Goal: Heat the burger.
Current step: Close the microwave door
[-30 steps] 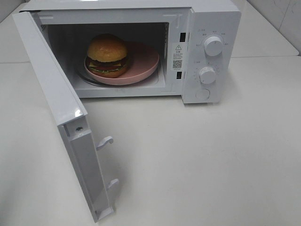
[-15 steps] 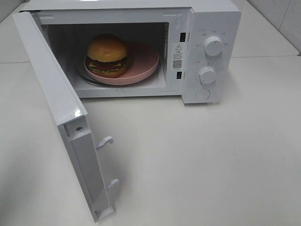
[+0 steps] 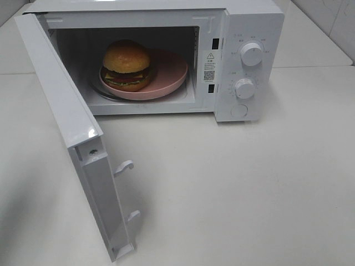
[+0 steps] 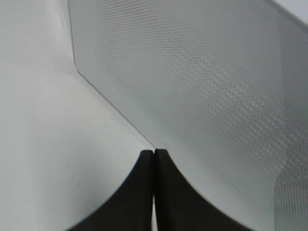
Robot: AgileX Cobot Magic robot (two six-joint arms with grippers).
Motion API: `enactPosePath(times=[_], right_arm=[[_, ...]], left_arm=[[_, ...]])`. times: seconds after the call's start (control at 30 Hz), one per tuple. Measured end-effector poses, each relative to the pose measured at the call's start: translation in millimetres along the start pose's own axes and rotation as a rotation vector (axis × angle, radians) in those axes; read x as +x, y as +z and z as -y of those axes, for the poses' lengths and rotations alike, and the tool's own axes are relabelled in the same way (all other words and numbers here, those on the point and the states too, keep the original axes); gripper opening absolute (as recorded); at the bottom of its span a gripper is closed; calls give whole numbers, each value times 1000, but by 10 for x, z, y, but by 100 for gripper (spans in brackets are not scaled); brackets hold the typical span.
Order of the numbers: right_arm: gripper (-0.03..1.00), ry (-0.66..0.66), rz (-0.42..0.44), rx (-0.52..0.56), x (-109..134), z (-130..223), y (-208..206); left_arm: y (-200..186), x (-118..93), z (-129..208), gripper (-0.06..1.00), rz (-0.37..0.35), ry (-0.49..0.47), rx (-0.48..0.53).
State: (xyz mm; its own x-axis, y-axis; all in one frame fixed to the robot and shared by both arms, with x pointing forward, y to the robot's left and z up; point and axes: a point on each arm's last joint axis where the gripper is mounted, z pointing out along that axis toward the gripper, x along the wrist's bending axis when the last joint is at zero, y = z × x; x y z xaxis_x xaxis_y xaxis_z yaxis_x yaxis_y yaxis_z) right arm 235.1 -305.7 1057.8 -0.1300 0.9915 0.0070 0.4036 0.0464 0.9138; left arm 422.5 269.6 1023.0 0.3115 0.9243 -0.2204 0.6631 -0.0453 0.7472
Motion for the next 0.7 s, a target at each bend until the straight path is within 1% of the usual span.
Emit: enactPosePath(times=[0.17, 0.4, 0.5, 0.57, 0.7], right_arm=[[73, 0, 0, 0, 0, 0, 0], [73, 0, 0, 0, 0, 0, 0], [73, 0, 0, 0, 0, 0, 0], [73, 0, 0, 0, 0, 0, 0], [73, 0, 0, 0, 0, 0, 0]], left_arm=[[126, -12, 5, 0, 5, 27, 22], [335, -137, 1, 0, 1, 91, 26], [366, -157, 4, 0, 2, 99, 29], [482, -226, 35, 0, 8, 128, 51], [574, -269, 68, 0, 10, 144, 73]])
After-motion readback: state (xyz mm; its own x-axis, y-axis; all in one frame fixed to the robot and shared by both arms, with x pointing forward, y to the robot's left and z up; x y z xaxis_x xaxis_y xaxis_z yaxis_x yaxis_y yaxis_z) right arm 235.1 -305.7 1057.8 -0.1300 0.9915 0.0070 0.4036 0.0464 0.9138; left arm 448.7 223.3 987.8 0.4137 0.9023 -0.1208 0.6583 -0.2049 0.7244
